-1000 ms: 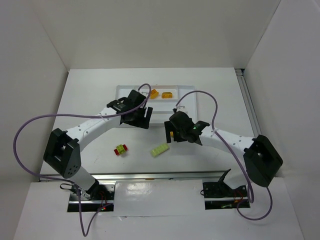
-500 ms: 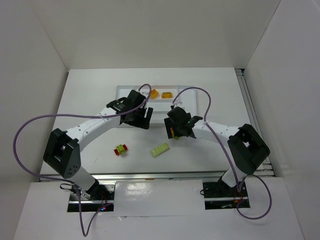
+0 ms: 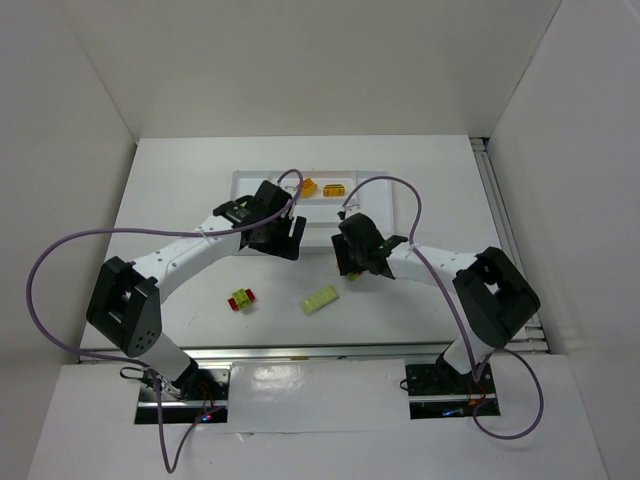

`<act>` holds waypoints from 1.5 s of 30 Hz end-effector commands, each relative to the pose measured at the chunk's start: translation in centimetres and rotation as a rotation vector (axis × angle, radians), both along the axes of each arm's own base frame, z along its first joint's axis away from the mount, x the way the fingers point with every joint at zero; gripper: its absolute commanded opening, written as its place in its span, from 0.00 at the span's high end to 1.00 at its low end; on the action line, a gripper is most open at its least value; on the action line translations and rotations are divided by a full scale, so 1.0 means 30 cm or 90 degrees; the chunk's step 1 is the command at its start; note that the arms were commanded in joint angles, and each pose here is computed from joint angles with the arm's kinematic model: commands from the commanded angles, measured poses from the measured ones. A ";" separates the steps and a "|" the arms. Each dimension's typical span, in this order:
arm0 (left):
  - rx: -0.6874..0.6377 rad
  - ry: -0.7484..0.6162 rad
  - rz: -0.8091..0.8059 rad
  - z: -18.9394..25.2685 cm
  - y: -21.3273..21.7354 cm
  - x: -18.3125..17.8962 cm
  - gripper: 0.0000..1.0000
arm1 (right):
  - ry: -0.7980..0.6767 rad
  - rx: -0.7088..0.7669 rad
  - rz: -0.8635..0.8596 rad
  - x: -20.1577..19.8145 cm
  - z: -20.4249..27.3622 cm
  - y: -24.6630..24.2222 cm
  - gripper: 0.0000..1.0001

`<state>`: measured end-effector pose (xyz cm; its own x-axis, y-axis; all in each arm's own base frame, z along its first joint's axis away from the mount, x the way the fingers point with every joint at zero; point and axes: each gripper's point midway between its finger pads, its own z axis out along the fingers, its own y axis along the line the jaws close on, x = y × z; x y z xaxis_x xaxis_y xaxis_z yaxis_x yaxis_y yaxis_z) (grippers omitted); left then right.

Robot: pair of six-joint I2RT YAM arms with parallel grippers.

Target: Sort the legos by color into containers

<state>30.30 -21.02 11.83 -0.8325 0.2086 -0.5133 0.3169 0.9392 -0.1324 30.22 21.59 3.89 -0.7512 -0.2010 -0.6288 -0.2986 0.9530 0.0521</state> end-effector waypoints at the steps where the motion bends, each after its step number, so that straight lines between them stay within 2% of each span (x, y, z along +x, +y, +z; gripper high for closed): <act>1: -0.011 -0.018 -0.017 0.034 -0.018 0.011 0.18 | -0.005 0.015 0.029 -0.009 -0.001 0.013 0.45; 3: -0.029 -0.008 -0.021 0.045 -0.036 0.002 0.18 | -0.007 0.017 0.029 -0.014 0.002 0.009 0.49; 5: -0.052 0.006 -0.014 0.049 -0.058 -0.002 0.19 | -0.016 0.030 0.033 -0.018 0.039 0.013 0.59; 14: -0.145 0.022 -0.011 0.136 -0.094 0.038 0.17 | -0.058 0.069 0.001 -0.047 0.217 -0.033 0.59; 18: -0.255 0.075 -0.063 0.168 -0.179 0.007 0.15 | -0.078 0.089 -0.008 -0.046 0.270 -0.044 0.59; 20: -0.304 0.109 -0.084 0.150 -0.216 -0.011 0.13 | -0.085 0.102 -0.003 -0.056 0.299 -0.043 0.59; 21: -0.361 0.115 -0.109 0.188 -0.250 -0.015 0.10 | -0.089 0.110 -0.007 -0.057 0.311 -0.042 0.59; 24: -0.424 0.137 -0.141 0.185 -0.290 -0.025 0.07 | -0.098 0.128 0.003 -0.077 0.353 -0.042 0.59; 25: -0.476 0.167 -0.175 0.211 -0.323 -0.054 0.04 | -0.096 0.133 0.008 -0.087 0.353 -0.043 0.59; 26: -0.519 0.141 -0.209 0.247 -0.355 -0.037 0.04 | -0.101 0.141 0.012 -0.092 0.367 -0.039 0.59; 27: -0.537 0.164 -0.220 0.230 -0.378 -0.048 0.03 | -0.115 0.147 0.017 -0.094 0.393 -0.042 0.59; 31: -0.536 0.212 -0.223 0.184 -0.430 -0.046 0.03 | -0.113 0.141 0.016 -0.107 0.392 -0.064 0.59; 34: -0.567 0.228 -0.235 0.182 -0.466 -0.041 0.03 | -0.120 0.151 0.021 -0.107 0.415 -0.057 0.59; 45: -0.607 0.218 -0.237 0.213 -0.501 -0.002 0.03 | -0.121 0.157 0.034 -0.109 0.428 -0.046 0.59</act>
<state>29.19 -35.10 15.73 -0.9511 0.1209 -0.2842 0.3086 0.3333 -0.8909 27.00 20.26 15.76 -0.6234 -0.0644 -0.7793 -0.3615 0.9075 0.2142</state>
